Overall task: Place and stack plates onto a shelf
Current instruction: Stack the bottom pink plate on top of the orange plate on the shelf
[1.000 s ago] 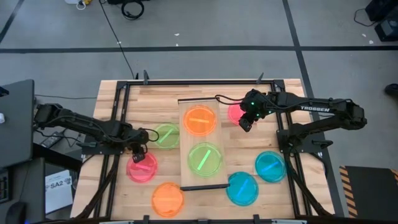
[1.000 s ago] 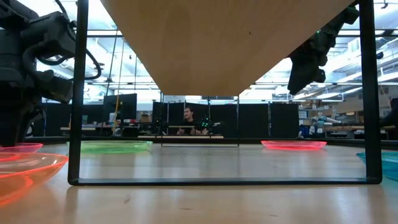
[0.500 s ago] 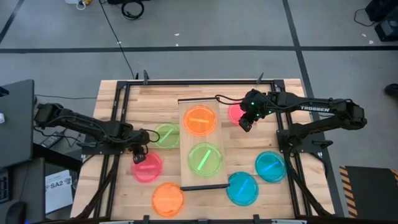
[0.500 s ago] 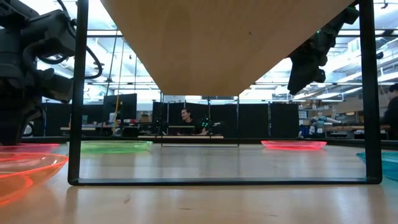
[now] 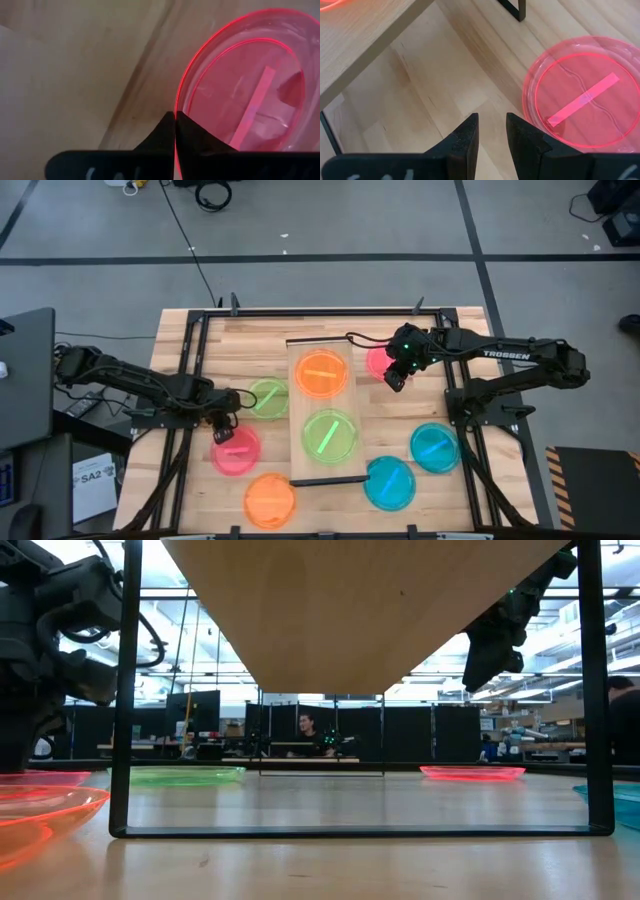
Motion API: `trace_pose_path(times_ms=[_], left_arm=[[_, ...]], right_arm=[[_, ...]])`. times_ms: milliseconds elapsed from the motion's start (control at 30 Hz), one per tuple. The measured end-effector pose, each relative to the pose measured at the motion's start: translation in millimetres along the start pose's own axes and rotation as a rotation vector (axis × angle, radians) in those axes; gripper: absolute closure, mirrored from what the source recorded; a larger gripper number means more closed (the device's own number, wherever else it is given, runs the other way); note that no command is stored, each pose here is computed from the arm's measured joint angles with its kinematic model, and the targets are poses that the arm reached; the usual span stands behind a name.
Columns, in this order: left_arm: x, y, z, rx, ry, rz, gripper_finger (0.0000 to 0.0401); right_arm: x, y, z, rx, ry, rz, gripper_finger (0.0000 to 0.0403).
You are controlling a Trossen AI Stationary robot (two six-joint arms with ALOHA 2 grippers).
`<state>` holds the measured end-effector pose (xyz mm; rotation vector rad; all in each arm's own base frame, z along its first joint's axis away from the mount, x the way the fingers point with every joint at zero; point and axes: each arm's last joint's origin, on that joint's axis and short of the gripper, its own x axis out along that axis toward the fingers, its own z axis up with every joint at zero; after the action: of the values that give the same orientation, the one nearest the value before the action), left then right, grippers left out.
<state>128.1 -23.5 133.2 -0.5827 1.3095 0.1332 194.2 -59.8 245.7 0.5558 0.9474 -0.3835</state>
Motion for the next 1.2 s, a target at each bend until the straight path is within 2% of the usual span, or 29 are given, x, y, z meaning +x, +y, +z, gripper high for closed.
trace_pose_path(times_ms=[133, 300, 567, 800, 1200], left_arm=[[-2.2, -1.7, 0.3, -0.015, 0.02, -0.016, 0.0395], [-19.1, -13.4, 10.4, -0.003, 0.001, -0.031, 0.0395], [-64.4, -36.2, 26.6, 0.061, -0.019, -0.039, 0.0396], [-109.7, -51.7, 34.3, 0.067, -0.051, -0.022, 0.0396], [-180.0, -73.9, 51.7, 0.076, -0.307, -0.08, 0.0396]], right_arm=[[0.0, 0.0, 0.0, 0.0, 0.0, 0.0, 0.0297], [0.0, 0.0, 0.0, 0.0, 0.0, 0.0, 0.0298], [0.0, 0.0, 0.0, 0.0, 0.0, 0.0, 0.0298], [-0.1, 0.0, 0.1, 0.0, 0.0, 0.0, 0.0298], [-0.1, 0.0, 0.1, 0.0, 0.0, 0.0, 0.0297]])
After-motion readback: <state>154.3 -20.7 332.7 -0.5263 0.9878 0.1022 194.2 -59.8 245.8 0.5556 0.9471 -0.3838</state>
